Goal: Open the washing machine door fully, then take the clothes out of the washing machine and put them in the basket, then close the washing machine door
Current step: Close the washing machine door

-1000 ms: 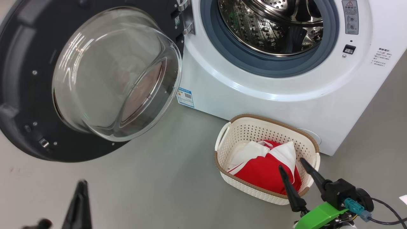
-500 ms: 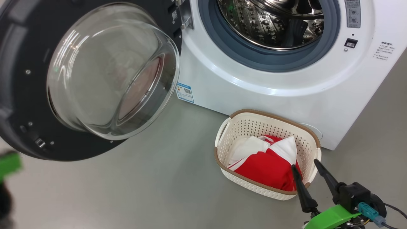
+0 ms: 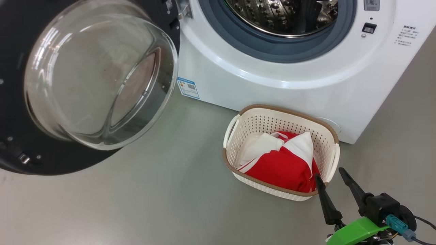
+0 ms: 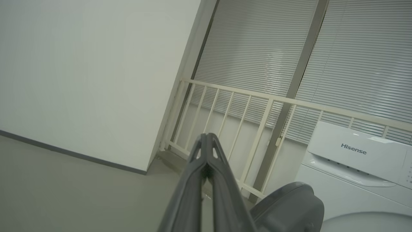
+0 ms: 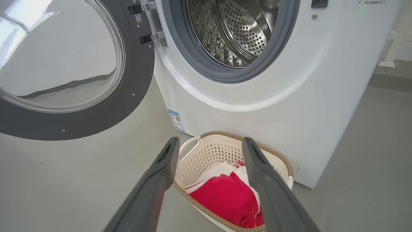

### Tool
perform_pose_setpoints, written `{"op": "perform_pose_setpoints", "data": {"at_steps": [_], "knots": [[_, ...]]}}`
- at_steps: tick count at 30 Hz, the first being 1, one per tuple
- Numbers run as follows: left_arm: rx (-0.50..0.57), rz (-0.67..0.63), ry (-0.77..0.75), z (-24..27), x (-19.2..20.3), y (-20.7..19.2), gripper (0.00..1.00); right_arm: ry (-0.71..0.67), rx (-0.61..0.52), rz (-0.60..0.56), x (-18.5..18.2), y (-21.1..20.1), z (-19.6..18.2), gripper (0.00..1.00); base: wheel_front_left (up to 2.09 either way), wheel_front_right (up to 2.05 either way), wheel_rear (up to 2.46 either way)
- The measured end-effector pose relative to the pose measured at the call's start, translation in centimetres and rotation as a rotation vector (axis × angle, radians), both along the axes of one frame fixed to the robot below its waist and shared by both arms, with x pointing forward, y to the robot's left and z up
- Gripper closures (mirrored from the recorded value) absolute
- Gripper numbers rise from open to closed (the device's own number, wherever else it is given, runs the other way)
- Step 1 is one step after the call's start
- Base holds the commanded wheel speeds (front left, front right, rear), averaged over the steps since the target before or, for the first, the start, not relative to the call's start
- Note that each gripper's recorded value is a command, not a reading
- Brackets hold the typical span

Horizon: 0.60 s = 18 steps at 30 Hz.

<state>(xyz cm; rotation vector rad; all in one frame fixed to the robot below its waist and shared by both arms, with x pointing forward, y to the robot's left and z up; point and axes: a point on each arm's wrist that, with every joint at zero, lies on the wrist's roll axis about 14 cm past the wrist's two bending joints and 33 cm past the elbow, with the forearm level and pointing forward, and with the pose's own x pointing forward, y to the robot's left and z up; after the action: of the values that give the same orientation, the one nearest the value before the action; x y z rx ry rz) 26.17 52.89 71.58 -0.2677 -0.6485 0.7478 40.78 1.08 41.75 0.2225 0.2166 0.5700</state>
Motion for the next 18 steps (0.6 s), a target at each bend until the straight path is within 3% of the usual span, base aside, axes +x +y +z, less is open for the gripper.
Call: {"op": "perform_pose_setpoints", "data": {"at_steps": [6,11,18], "knots": [[-0.352,-0.076,0.184,-7.1,1.4,2.9,1.00,0.011,0.003,-0.010,0.1,-0.3,-0.3,0.00,0.00,0.00,0.00],[-0.593,-0.188,0.340,-12.5,2.1,2.1,1.00,0.018,0.009,-0.016,0.0,-0.4,-0.5,0.00,0.00,0.00,0.00],[-0.763,-0.377,0.384,-14.0,3.8,-0.3,1.00,0.030,0.013,-0.023,0.0,-0.7,-0.8,0.00,0.00,0.00,0.00]]}}
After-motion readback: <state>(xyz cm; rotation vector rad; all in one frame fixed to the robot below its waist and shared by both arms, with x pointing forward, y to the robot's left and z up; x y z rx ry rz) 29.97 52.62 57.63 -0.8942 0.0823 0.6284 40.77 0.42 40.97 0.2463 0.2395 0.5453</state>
